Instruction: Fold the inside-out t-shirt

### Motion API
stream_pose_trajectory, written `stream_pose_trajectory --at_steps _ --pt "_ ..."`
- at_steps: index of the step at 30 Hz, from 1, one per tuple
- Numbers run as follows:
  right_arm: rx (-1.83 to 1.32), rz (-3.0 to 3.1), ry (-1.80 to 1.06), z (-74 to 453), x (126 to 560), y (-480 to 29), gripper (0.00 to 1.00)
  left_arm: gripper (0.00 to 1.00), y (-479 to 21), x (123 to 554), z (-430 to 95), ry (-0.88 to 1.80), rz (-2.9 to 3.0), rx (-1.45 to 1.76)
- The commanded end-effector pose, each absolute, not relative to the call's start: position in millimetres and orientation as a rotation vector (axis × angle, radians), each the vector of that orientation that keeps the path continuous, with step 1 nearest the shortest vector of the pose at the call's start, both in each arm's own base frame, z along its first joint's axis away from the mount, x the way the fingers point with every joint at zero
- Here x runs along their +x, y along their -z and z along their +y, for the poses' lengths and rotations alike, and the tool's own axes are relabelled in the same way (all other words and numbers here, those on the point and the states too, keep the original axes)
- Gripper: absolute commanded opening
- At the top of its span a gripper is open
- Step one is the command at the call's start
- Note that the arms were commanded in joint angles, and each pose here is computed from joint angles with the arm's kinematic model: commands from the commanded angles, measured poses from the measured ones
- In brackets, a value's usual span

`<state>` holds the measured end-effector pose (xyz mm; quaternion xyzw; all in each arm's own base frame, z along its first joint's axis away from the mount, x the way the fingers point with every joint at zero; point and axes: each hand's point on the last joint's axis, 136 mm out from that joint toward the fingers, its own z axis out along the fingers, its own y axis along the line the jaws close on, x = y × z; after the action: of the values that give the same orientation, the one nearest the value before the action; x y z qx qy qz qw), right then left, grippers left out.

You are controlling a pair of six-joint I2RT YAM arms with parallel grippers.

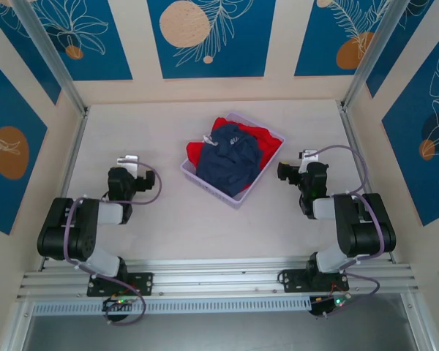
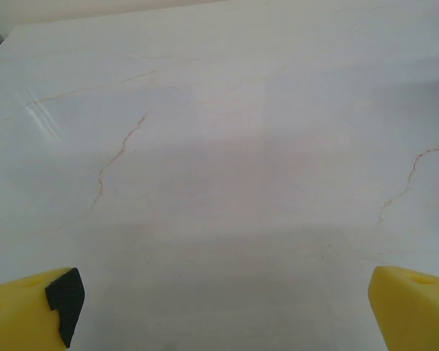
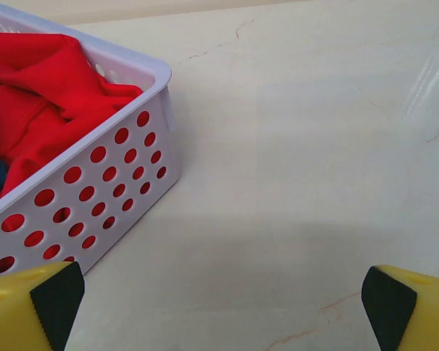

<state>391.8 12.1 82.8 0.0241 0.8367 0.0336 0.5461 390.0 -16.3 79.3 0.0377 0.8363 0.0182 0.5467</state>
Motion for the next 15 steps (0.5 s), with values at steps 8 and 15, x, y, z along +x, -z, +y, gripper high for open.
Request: stream_pose_trajectory --at_steps 8,15 --pt "0.057 1.939 -0.1 14.1 396.2 -93.5 0.99 1.0 -88.7 396.2 -23.7 -0.022 1.954 0.119" --pt "0.058 1.941 -0.12 13.4 396.5 -94.0 0.99 1.0 -88.0 396.3 -23.2 -0.023 1.957 0.117"
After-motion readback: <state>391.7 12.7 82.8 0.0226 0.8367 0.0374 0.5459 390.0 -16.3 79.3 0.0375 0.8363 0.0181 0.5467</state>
